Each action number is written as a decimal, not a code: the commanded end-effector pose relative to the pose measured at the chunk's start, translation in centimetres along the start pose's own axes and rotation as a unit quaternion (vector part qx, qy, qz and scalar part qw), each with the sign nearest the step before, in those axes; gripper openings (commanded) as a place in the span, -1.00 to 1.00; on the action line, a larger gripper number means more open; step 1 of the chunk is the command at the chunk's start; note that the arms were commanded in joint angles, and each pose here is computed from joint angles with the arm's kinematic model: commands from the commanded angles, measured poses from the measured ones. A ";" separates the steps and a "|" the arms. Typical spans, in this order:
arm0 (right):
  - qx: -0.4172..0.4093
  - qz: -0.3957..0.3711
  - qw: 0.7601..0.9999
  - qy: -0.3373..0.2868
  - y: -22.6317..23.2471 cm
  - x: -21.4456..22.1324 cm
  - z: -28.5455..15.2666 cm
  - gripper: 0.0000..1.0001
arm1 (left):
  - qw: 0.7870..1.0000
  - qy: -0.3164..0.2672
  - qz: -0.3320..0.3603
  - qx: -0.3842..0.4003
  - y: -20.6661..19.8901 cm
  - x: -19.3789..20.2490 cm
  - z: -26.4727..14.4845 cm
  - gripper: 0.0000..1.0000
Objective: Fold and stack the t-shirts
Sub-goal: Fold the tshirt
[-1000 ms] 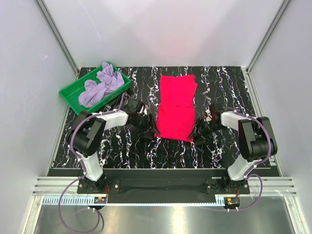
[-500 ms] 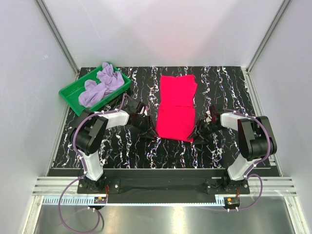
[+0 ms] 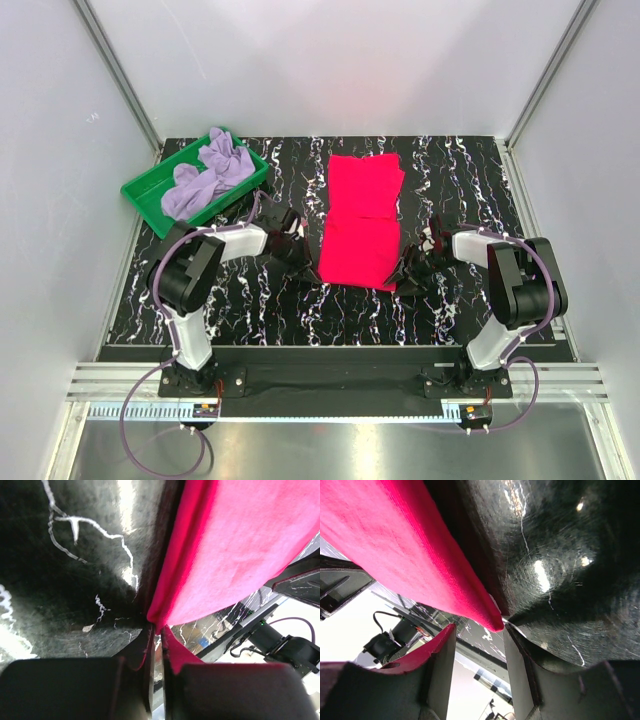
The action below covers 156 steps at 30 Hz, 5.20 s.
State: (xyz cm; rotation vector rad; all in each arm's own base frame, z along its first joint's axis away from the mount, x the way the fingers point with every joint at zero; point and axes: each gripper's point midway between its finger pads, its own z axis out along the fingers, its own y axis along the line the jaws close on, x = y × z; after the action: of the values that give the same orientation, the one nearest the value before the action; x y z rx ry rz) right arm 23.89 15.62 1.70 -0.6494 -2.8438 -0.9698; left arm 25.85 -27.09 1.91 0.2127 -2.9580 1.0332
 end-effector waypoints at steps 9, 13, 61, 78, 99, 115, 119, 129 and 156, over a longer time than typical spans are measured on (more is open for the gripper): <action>0.053 -0.005 0.998 -0.032 -2.9 -1.5 1.3 -0.03 | 1.000 -0.016 0.023 -0.009 -0.1 -0.9 -0.2 -1.00; 0.053 -0.004 0.998 -0.033 -2.9 -1.6 1.5 -0.10 | 1.000 -0.012 0.022 -0.009 0.1 -0.4 -0.4 -1.00; 0.065 0.019 0.997 -0.048 -3.4 -2.9 1.8 -0.33 | 1.000 -0.014 0.019 -0.018 1.1 -0.2 0.0 -1.00; 0.078 0.073 0.992 -0.065 -4.3 -2.0 1.6 -0.24 | 1.000 -0.013 0.024 -0.014 0.9 -0.1 -0.2 -1.00; 0.075 0.027 0.993 -0.083 -1.5 2.1 -0.4 -1.00 | 0.997 -0.026 0.057 -0.037 1.7 3.3 -2.7 -1.00; 0.025 -0.031 0.991 -0.129 2.7 7.6 -8.7 -1.00 | 0.986 -0.112 0.117 -0.044 -3.7 6.3 -10.7 -1.00; 0.029 -0.080 0.981 -0.172 8.1 3.6 -11.8 -1.00 | 0.979 -0.131 0.144 -0.053 -7.3 2.7 -12.8 -1.00; 0.012 -0.121 0.972 -0.199 15.4 -9.5 -13.6 -1.00 | 0.970 -0.170 0.169 -0.039 -13.2 -11.0 -14.0 -1.00; -0.085 -0.140 0.967 -0.196 19.0 -29.9 -6.8 -0.24 | 0.943 -0.312 0.076 0.083 -12.0 -33.0 -12.3 -0.01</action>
State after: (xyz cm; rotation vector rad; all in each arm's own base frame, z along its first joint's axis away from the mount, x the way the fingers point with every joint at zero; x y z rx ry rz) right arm 57.08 15.03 9.11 -0.4901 -3.2605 -1.2105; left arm 56.89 -25.47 11.46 0.3426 -3.3938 1.3187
